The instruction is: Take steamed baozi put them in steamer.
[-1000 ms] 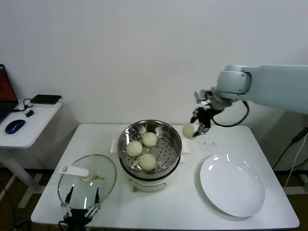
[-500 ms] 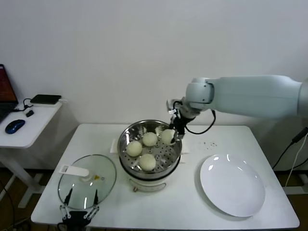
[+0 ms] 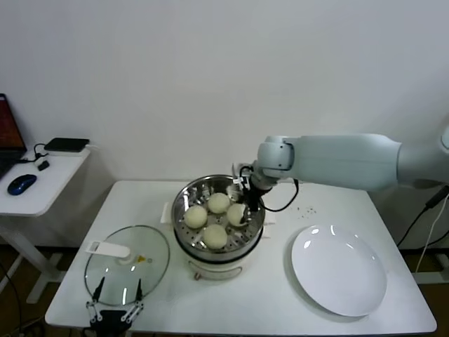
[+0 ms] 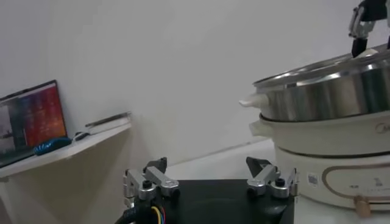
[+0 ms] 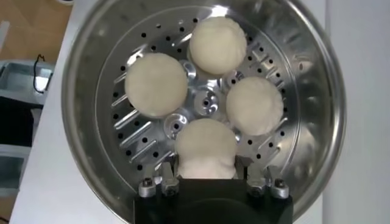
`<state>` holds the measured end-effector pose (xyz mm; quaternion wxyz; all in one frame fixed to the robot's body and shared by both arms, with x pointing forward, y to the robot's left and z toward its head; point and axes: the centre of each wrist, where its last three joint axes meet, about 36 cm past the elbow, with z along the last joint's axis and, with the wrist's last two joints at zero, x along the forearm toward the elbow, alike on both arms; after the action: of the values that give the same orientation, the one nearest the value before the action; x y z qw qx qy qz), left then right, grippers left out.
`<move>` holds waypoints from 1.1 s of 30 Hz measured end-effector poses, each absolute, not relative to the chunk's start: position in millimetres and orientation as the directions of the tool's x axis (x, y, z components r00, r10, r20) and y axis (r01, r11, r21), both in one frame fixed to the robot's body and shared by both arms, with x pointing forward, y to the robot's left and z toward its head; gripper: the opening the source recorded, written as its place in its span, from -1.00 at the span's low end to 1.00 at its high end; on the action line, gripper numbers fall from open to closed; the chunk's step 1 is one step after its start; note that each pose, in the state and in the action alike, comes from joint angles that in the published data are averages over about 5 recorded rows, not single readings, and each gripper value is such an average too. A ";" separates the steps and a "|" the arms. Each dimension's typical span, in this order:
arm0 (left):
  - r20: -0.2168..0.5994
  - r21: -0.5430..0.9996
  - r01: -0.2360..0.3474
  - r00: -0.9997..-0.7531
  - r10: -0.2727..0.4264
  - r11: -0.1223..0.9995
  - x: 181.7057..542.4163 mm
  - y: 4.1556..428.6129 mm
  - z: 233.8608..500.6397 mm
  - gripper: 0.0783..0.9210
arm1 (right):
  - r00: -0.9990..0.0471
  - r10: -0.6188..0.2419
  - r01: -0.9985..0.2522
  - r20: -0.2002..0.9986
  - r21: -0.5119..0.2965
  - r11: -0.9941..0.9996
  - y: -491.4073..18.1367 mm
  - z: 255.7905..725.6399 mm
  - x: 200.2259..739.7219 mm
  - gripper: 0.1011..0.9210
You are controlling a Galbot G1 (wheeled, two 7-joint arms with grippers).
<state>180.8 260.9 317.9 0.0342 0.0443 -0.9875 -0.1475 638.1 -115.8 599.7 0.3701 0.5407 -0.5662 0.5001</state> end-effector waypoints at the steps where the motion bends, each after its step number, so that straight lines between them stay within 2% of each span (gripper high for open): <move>1: 0.054 0.294 -0.078 -0.994 -0.098 0.953 180.7 260.9 317.9 0.77 | -0.142 -0.242 -0.983 0.960 -0.166 -0.084 -115.4 597.3 638.5 0.26; 6: 0.053 0.295 -0.081 -0.994 -0.101 0.952 180.1 261.6 317.4 0.77 | -0.144 -0.246 -0.983 0.958 -0.168 -0.076 -113.0 587.9 640.6 0.31; 14: 0.053 0.296 -0.082 -0.993 -0.103 0.952 179.8 262.2 317.8 0.77 | -0.148 -0.267 -0.984 0.952 -0.170 -0.060 -114.4 592.1 642.4 0.73; 20: 0.051 0.296 -0.080 -0.994 -0.099 0.952 181.3 261.8 321.6 0.77 | -0.156 -0.279 -0.983 0.947 -0.176 -0.046 -127.6 620.4 643.1 0.76; 25: 0.046 0.293 -0.082 -0.994 -0.100 0.952 182.9 261.3 323.3 0.77 | -0.201 -0.312 -0.977 0.929 -0.212 0.000 -149.8 650.1 635.3 0.76; 33: 0.041 0.293 -0.077 -0.995 -0.093 0.953 187.0 258.6 320.0 0.77 | -0.361 -0.465 -0.932 0.808 -0.329 0.151 -199.8 658.5 607.2 0.76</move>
<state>187.0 258.6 320.0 0.0271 0.0429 -0.9878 -0.1470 607.2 -199.8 658.5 0.2749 0.4941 -0.7071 0.4246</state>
